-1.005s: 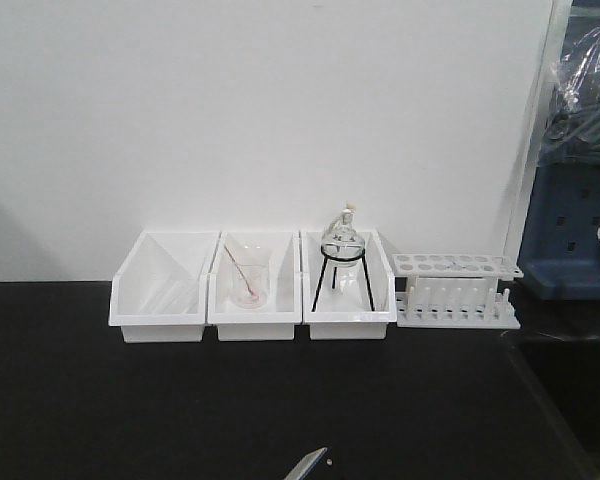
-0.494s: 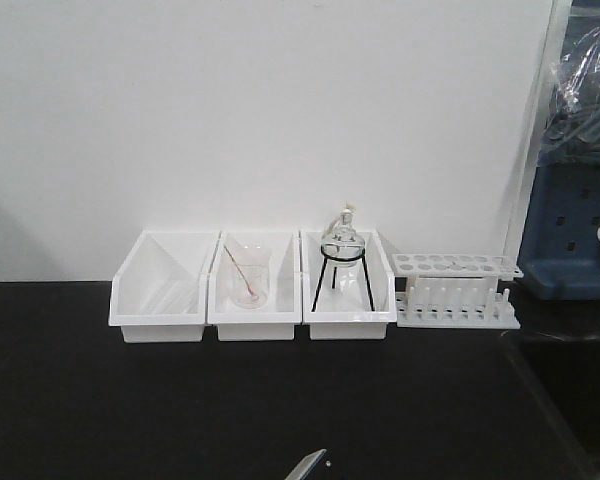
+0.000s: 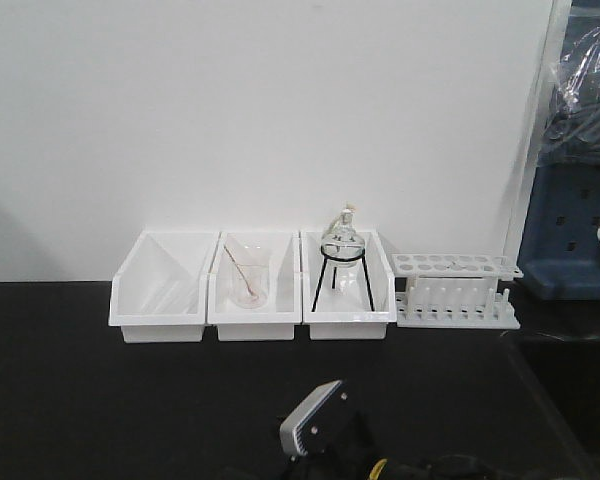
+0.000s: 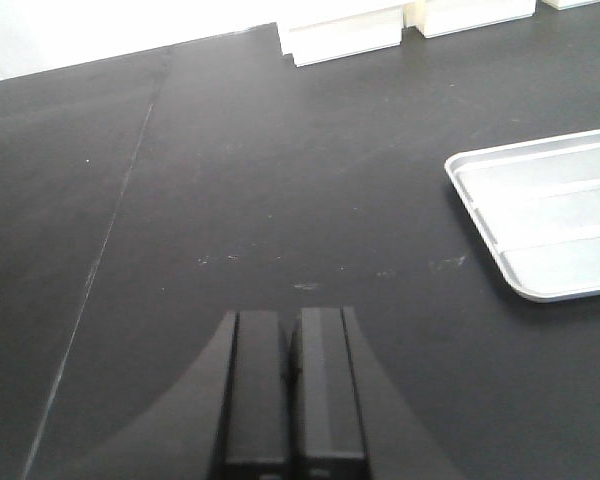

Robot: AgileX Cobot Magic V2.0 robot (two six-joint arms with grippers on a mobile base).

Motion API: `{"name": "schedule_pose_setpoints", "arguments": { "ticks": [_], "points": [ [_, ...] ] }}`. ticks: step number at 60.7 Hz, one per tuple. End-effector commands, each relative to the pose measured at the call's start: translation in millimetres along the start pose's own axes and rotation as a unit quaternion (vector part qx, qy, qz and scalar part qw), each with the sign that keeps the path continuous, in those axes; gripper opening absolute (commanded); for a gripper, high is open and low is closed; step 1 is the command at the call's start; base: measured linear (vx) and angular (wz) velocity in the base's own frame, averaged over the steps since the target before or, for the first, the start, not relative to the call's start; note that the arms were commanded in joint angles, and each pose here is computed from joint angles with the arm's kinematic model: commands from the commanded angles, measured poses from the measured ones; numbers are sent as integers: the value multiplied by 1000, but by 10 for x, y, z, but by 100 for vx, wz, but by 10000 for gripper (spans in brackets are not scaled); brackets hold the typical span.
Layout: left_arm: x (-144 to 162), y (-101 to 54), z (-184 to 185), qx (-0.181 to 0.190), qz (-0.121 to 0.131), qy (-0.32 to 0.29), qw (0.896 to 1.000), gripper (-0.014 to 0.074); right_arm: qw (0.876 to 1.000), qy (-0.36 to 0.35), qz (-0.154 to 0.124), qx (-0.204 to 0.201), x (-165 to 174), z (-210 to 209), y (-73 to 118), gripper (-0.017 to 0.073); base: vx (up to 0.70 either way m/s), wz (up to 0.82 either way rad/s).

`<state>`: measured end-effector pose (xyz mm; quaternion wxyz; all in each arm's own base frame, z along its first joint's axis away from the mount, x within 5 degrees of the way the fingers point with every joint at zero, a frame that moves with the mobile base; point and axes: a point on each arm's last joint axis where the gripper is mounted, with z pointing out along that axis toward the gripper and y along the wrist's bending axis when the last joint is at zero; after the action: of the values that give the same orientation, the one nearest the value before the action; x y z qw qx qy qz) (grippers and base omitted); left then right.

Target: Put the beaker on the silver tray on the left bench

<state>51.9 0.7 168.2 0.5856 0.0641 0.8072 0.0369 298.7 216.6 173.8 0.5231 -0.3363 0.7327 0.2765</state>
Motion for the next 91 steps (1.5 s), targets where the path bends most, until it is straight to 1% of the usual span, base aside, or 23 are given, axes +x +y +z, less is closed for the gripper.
{"name": "schedule_pose_setpoints", "arguments": {
  "ticks": [1,3,6,7,8,9,10,12,13,15,20,25,30,34,40,44,87,91],
  "points": [
    [-16,-8,16,1,1,-36,999,1,998,-55,25,17,-504,-248,29,484,0,0],
    [-16,-8,16,1,1,-36,999,1,997,-56,36,27,-607,-342,38,442,0,0],
    [-16,-8,16,1,1,-36,999,1,996,-48,63,45,-715,-494,53,346,0,0],
    [-16,-8,16,1,1,-36,999,1,995,-44,66,53,-757,-567,63,298,0,0],
    [-16,-8,16,1,1,-36,999,1,994,-42,77,58,-779,-618,71,264,0,0],
    [-16,-8,16,1,1,-36,999,1,994,-39,82,63,-796,-674,81,229,0,0],
    [-16,-8,16,1,1,-36,999,1,993,-39,88,71,-839,-758,95,175,0,0],
    [-16,-8,16,1,1,-36,999,1,992,-30,91,84,-852,-876,113,101,0,0],
    [-16,-8,16,1,1,-36,999,1,991,-33,90,88,-882,-968,137,46,0,0],
    [-16,-8,16,1,1,-36,999,1,991,-29,86,101,-898,-1093,159,-19,0,0],
    [-16,-8,16,1,1,-36,999,1,988,-43,64,131,-963,-1512,255,-17,0,0],
    [-16,-8,16,1,1,-36,999,1,983,-54,60,164,-943,-1881,329,-15,0,0],
    [-16,-8,16,1,1,-36,999,1,975,-59,57,207,-882,-2233,380,-15,0,0],
    [-16,-8,16,1,1,-36,999,1,968,-56,54,238,-814,-2432,398,-15,0,0],
    [-16,-8,16,1,1,-36,999,1,962,-46,54,265,-707,-2572,404,-14,0,0],
    [-16,-8,16,1,1,-36,999,1,960,-45,55,270,-671,-2614,410,-14,0,0],
    [-16,-8,16,1,1,-36,999,1,959,-50,56,272,-674,-2644,419,-12,0,0],
    [-16,-8,16,1,1,-36,999,1,959,-49,51,273,-675,-2645,417,-12,0,0]
  ]
}}
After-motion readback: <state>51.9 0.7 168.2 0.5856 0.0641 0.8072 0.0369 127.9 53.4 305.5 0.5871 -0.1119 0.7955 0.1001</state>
